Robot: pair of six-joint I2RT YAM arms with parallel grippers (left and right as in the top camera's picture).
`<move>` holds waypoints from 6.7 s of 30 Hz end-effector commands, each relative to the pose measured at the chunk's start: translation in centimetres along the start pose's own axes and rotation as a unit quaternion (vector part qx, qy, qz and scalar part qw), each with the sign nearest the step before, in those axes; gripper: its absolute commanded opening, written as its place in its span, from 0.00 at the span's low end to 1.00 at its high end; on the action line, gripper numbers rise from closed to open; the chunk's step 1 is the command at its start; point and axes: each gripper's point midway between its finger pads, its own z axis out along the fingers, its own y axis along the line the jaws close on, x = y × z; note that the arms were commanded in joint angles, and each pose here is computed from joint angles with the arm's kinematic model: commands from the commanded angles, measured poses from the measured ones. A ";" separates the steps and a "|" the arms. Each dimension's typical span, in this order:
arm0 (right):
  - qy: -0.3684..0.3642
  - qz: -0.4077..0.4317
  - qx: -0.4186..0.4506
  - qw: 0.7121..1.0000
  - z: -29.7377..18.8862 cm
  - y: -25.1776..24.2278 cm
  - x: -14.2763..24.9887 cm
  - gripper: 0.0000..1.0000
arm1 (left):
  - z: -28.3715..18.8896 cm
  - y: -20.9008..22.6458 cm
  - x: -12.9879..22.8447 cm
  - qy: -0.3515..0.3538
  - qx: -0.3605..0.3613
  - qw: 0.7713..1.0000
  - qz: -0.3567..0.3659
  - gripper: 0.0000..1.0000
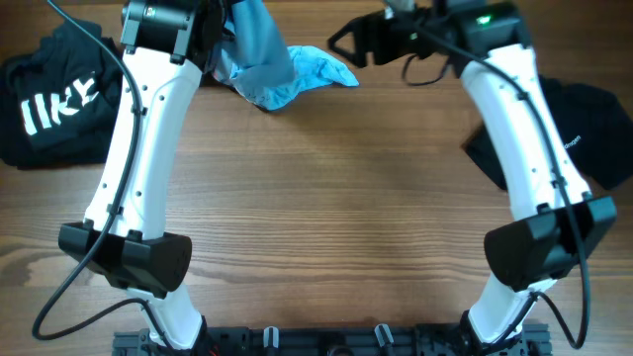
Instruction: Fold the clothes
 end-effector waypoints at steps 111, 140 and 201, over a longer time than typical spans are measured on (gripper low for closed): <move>-0.261 -0.044 0.251 0.931 -19.7 0.3 -6.9 0.04 | -10.9 -1.8 -3.4 -0.070 0.047 0.995 0.049 0.04; -0.284 -0.034 0.290 0.914 -36.4 11.8 3.8 0.04 | -28.6 3.7 0.9 -0.051 0.122 0.989 0.065 0.04; 0.057 0.065 0.087 0.993 -8.8 -0.1 4.2 0.15 | -2.7 -3.7 13.7 0.244 0.017 0.967 0.068 0.04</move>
